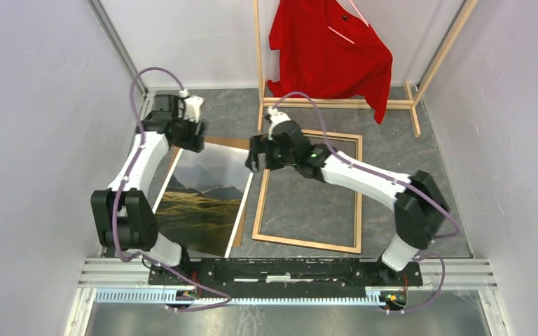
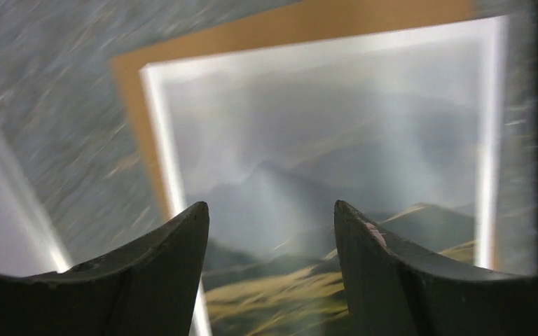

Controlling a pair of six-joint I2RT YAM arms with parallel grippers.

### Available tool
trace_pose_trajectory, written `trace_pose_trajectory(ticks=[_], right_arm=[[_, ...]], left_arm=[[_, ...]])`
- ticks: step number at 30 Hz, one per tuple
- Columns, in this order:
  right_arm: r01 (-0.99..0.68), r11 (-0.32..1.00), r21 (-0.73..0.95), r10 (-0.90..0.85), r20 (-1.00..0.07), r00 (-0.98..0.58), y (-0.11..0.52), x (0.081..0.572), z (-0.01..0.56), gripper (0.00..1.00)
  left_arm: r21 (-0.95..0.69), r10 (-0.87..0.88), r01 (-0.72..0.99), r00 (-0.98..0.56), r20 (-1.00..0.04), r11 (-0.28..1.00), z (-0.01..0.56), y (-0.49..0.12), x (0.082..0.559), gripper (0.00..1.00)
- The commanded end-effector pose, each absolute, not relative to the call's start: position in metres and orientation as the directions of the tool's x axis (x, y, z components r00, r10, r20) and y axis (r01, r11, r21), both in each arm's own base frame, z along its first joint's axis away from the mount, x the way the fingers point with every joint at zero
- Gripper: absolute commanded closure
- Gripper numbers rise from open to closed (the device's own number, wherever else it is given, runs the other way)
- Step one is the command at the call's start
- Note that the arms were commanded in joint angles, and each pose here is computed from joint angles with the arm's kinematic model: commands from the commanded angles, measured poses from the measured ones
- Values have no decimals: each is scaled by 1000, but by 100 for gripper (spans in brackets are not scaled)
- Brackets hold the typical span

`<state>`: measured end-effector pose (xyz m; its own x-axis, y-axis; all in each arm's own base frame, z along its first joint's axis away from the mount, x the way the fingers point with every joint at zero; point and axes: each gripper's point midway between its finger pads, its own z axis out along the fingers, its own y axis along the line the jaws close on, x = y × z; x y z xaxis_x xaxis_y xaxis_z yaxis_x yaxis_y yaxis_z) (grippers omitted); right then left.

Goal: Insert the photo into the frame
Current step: Pick up the photo at the center of the board.

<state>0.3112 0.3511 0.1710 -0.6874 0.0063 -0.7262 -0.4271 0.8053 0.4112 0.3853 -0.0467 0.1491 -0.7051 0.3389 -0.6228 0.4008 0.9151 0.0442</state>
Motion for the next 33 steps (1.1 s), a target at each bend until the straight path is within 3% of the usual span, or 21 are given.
trace_pose_trajectory(ticks=[1,4,10,33], right_arm=[[-397,812,428,15,-695,-719,397,316,163,2],[-370,817,443,17,-659,-752,421,317,141,2],[-297,837,460,48,-603,-796,436,322,103,4],[-106,883,458,169,-520,-837,427,344,32,4]], left_arm=[[182,343,292,-781,-522,939,132,37,361,28],[240,301,203,-808,-506,949,119,80,354,29],[303,292,164,-847,-445,939,81,107,340,32],[249,311,236,-892,-329,940,14,100,311,42]])
